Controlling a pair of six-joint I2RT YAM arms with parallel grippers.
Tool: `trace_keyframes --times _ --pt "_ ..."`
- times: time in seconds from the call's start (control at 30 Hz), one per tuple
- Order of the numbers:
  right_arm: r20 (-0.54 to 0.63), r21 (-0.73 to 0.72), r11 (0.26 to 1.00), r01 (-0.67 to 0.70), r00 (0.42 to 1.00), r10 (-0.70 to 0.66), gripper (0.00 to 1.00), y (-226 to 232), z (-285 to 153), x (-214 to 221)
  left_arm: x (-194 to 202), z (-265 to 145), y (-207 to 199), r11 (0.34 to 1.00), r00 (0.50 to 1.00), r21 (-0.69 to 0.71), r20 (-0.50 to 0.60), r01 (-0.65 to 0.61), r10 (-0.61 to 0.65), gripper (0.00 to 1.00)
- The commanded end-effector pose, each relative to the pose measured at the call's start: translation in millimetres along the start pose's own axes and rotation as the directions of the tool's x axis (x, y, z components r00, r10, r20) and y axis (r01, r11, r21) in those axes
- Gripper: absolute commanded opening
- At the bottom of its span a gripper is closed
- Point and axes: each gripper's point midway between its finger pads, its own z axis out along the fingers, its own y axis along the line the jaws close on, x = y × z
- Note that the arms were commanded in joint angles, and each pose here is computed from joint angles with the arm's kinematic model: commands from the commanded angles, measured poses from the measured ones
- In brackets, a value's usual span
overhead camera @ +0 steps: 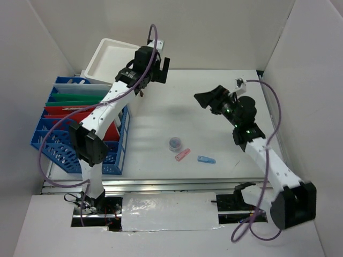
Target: Organize the desk
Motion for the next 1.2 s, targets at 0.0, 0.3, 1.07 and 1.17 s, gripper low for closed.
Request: trace_keyframes --times 0.0,0.3,1.07,1.17 --pt "0.033 -0.152 0.981 -0.120 0.992 0.126 0.99 8.8 42.1 -2.7 -42.8 -70.1 7.1 0.988 0.985 0.003 0.075 0.153 -0.153 0.99" --pt "-0.228 -0.307 0.818 -0.486 0.872 0.432 1.00 -8.2 190.8 61.7 -14.2 -193.4 49.5 0.961 0.955 0.009 0.110 0.277 -0.277 0.99" --pt "-0.315 -0.134 0.805 -0.578 0.795 0.519 0.91 -16.6 348.7 187.0 75.7 -241.7 92.9 0.959 0.934 0.019 0.218 0.284 -0.281 1.00" --pt "-0.294 -0.160 0.790 -0.592 0.793 0.534 0.87 -18.6 350.0 186.5 76.3 -241.4 85.4 0.961 0.937 0.061 0.214 0.269 -0.276 1.00"
